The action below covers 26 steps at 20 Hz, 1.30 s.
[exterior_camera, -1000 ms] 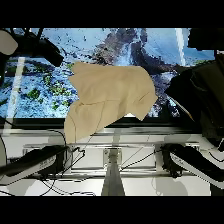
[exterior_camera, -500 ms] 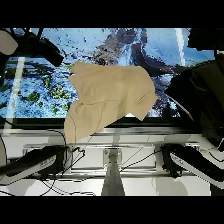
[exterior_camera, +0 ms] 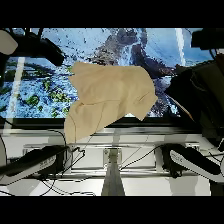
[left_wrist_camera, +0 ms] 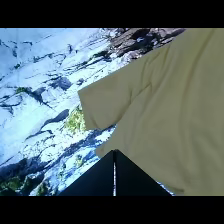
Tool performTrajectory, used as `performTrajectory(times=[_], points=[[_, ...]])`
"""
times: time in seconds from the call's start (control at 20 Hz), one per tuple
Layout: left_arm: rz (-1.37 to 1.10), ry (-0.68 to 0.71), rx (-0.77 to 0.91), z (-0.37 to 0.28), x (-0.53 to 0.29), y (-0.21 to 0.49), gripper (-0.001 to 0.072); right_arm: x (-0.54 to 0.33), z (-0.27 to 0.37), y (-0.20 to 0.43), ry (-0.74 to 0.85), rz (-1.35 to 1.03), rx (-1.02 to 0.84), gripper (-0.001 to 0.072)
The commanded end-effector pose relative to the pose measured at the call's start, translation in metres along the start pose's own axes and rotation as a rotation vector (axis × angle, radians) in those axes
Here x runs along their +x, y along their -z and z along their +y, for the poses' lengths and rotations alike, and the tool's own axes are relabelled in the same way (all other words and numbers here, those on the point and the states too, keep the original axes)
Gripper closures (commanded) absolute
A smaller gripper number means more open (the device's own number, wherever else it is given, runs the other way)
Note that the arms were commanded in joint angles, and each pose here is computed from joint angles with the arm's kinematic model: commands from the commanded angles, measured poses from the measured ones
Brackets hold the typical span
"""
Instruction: Fold the clothes and pants, and hang the long-sleeved shirts on hangers.
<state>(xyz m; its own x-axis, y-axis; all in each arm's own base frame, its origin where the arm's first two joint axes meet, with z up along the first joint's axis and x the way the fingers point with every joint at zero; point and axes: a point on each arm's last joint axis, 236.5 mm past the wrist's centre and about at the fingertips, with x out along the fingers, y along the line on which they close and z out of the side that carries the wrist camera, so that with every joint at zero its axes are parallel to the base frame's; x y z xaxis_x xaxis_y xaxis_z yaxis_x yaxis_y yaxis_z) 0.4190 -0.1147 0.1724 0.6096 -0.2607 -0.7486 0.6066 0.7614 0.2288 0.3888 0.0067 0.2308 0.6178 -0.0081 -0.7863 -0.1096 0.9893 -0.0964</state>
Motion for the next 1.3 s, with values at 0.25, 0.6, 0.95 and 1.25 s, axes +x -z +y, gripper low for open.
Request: performTrajectory(times=[0.25,0.6,0.95,1.25], points=[[-0.072,0.156,-0.080,-0.036,-0.003,-0.018,0.0692,0.163,0.028,0.144,-0.379,0.431,0.268,0.0250],[0.050,0.049,-0.258,0.024,-0.007,0.035,0.0692,0.266,0.045,0.187,-0.371,0.442,0.419,0.0232],[0.060,0.111,-0.713,0.080,-0.021,0.140,0.0693,0.291,0.066,0.215,-0.462,0.512,0.363,0.0273],[0.131,0.130,-0.805,0.075,-0.007,0.197,0.0692,0.276,0.126,0.196,-0.673,0.461,0.274,0.0565]])
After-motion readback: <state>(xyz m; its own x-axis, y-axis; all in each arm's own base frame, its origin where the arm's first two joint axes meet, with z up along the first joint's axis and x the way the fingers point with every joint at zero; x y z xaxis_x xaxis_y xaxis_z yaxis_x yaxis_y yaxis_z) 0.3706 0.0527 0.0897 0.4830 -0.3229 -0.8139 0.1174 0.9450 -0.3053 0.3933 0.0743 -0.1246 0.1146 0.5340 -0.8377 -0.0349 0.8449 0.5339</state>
